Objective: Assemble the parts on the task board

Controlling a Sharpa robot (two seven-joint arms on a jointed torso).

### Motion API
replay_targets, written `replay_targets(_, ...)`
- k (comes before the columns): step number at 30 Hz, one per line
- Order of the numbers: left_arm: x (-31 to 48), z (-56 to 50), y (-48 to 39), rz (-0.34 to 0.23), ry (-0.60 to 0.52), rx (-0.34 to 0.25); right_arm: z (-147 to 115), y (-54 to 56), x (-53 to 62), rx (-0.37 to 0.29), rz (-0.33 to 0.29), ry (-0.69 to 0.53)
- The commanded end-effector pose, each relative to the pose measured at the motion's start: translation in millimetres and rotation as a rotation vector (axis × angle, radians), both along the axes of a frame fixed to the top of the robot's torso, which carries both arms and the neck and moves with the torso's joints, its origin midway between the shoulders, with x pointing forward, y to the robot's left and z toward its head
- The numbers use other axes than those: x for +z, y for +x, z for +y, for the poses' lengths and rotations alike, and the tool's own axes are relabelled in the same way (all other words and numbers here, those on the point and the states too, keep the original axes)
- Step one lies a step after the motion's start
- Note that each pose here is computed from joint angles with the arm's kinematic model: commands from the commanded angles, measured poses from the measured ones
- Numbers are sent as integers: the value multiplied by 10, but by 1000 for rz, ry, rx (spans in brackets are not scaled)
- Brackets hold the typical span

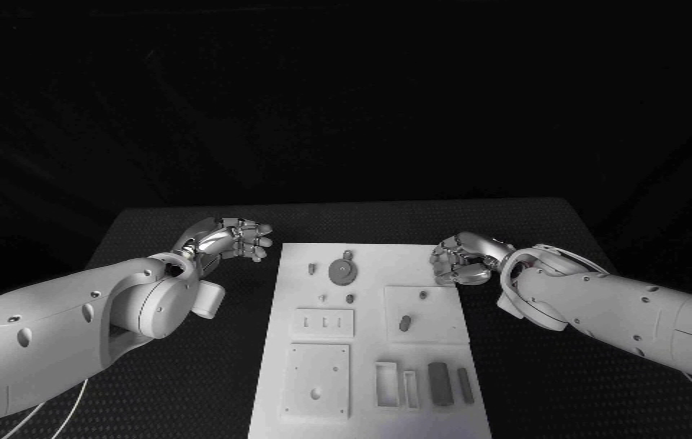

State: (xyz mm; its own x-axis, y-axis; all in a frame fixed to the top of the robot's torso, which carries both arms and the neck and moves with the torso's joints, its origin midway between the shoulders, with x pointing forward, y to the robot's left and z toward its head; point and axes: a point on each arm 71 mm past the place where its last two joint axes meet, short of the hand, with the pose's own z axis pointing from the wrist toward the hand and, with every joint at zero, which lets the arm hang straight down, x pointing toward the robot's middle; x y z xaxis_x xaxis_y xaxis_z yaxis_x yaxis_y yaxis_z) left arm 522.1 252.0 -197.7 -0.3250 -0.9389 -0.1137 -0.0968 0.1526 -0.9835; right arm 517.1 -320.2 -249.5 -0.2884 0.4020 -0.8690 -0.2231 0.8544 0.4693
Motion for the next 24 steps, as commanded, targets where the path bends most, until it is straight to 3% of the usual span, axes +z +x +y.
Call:
replay_targets(1,12,-27,-3,-9,-8,-19,4,-21,-54,13,10,-24)
replay_targets(24,11,-14,-5,-6,-7,-19,-24,-12,-50,0,-8,-40)
